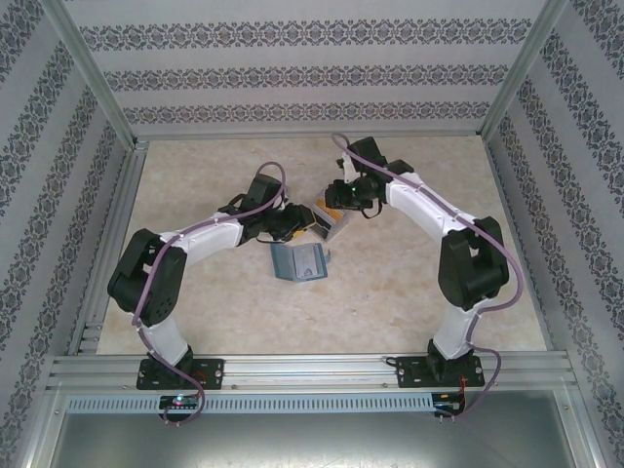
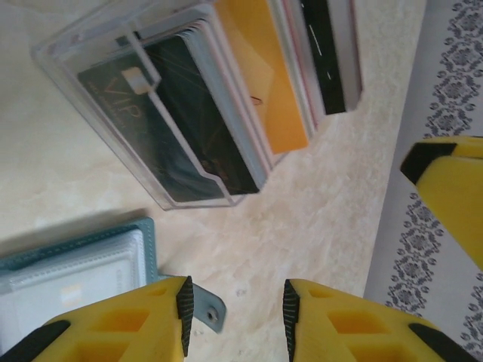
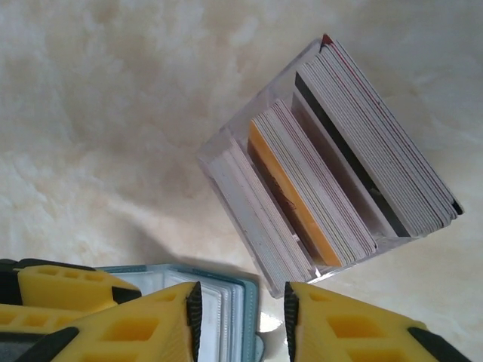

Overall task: Put the credit cards into the card holder
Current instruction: Pick up the credit card from the storage box.

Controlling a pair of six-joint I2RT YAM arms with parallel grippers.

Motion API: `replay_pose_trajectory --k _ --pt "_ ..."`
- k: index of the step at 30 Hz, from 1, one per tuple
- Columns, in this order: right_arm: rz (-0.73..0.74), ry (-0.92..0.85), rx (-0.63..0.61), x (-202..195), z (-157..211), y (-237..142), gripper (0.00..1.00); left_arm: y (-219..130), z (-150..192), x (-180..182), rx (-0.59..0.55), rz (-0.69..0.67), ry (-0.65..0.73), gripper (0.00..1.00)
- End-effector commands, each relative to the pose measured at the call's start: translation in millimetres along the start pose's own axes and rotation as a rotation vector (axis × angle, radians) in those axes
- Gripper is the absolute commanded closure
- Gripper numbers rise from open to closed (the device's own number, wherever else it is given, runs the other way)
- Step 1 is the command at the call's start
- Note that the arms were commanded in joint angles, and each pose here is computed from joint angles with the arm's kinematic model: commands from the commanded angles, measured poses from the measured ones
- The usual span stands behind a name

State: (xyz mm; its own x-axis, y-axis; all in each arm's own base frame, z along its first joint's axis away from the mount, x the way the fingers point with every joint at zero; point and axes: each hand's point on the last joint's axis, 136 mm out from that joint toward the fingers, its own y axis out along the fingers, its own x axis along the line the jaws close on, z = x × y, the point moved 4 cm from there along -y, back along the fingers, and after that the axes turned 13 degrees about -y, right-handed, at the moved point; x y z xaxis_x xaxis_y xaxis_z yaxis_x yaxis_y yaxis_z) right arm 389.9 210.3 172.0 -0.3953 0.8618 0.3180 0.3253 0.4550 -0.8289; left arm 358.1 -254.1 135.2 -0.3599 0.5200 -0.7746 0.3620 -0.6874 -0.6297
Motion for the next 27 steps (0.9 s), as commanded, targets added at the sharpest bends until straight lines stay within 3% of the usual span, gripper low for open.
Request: replay_pose_trajectory --k 1,13,23,27 --pt "0.074 -0.069 0.039 -6 -4 -4 0.61 7 -5 8 -0.073 -0.017 -0.022 0.61" --pt "0.055 -0.227 0.195 21 6 36 0.60 30 -6 27 -0.117 -0.046 -0.074 0.61" --pt "0.145 -0.241 0.159 10 -6 31 0.59 36 -8 36 -0.124 -0.068 -0.082 0.61" --pt "0.140 -0.160 0.080 -9 -22 13 0.59 39 -9 36 -0.122 -0.070 -0.084 0.61"
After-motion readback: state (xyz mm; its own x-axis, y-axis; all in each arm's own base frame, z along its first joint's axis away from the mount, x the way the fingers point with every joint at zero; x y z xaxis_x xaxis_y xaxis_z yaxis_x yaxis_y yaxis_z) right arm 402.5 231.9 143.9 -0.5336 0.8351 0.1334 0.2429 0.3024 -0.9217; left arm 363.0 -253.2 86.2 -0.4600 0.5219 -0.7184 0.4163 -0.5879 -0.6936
